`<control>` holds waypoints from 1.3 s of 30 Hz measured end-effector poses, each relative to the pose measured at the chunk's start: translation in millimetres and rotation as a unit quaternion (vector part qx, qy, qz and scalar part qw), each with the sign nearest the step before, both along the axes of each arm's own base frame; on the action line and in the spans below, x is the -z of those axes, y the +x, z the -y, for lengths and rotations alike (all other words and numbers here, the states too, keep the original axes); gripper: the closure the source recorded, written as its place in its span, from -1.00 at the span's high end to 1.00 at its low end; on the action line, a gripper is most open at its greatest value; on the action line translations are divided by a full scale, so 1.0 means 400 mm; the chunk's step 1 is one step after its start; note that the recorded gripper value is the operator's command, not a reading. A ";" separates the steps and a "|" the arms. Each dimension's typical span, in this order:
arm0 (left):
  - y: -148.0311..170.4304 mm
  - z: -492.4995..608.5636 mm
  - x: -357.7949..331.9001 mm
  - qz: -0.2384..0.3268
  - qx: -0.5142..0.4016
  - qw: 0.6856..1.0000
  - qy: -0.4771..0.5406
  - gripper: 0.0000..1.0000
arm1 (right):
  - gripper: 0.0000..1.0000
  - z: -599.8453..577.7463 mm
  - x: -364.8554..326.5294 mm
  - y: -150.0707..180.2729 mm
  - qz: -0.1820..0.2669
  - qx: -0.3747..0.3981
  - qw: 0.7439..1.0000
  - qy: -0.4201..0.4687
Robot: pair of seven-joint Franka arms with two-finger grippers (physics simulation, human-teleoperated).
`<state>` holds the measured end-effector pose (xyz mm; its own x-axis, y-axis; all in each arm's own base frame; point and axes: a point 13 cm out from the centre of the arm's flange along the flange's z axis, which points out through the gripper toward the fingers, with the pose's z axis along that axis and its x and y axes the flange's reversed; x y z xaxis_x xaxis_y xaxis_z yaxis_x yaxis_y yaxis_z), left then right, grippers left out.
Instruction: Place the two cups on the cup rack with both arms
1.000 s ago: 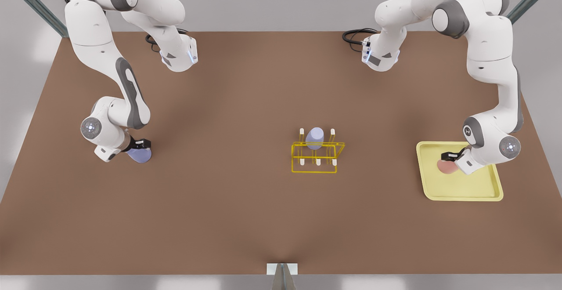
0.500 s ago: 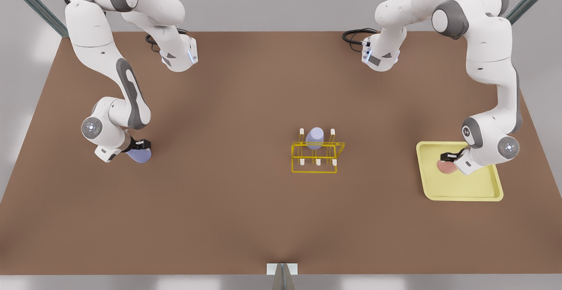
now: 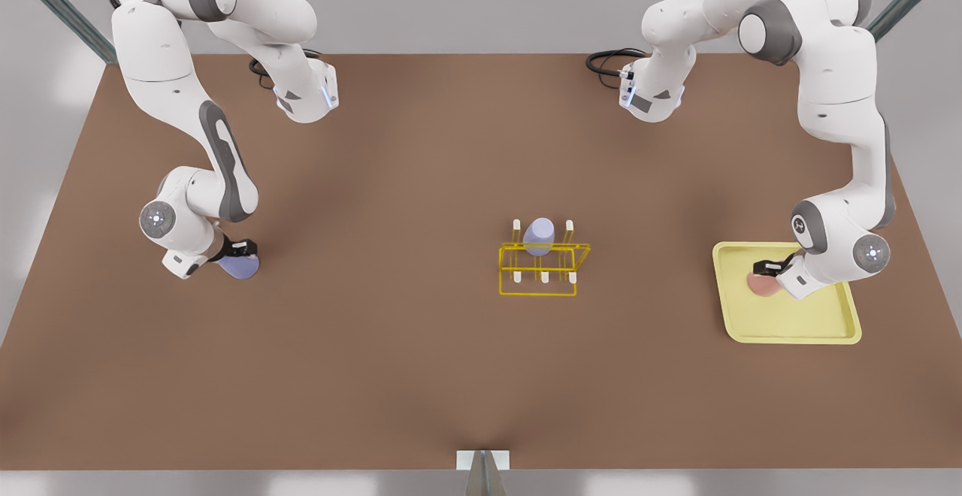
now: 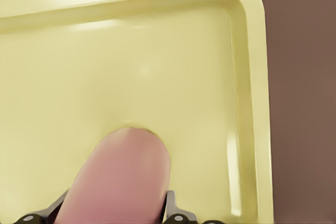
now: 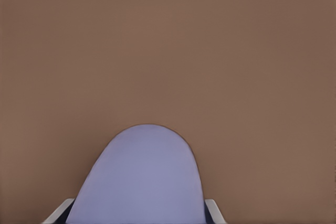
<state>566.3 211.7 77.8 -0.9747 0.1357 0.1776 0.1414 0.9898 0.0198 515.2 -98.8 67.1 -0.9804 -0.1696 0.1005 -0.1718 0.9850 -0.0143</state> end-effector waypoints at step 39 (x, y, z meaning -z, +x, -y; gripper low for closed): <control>0.025 1.297 -0.352 -0.057 -0.159 0.984 -0.062 1.00 | 0.50 -0.999 -0.302 0.330 0.080 -0.105 0.965 0.228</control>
<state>576.3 -307.2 218.5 -0.9461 -0.1458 0.2892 -0.1821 0.9779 -0.1024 647.2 300.7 188.0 -0.9163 -0.3574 -0.1807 -0.4001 0.8385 0.3700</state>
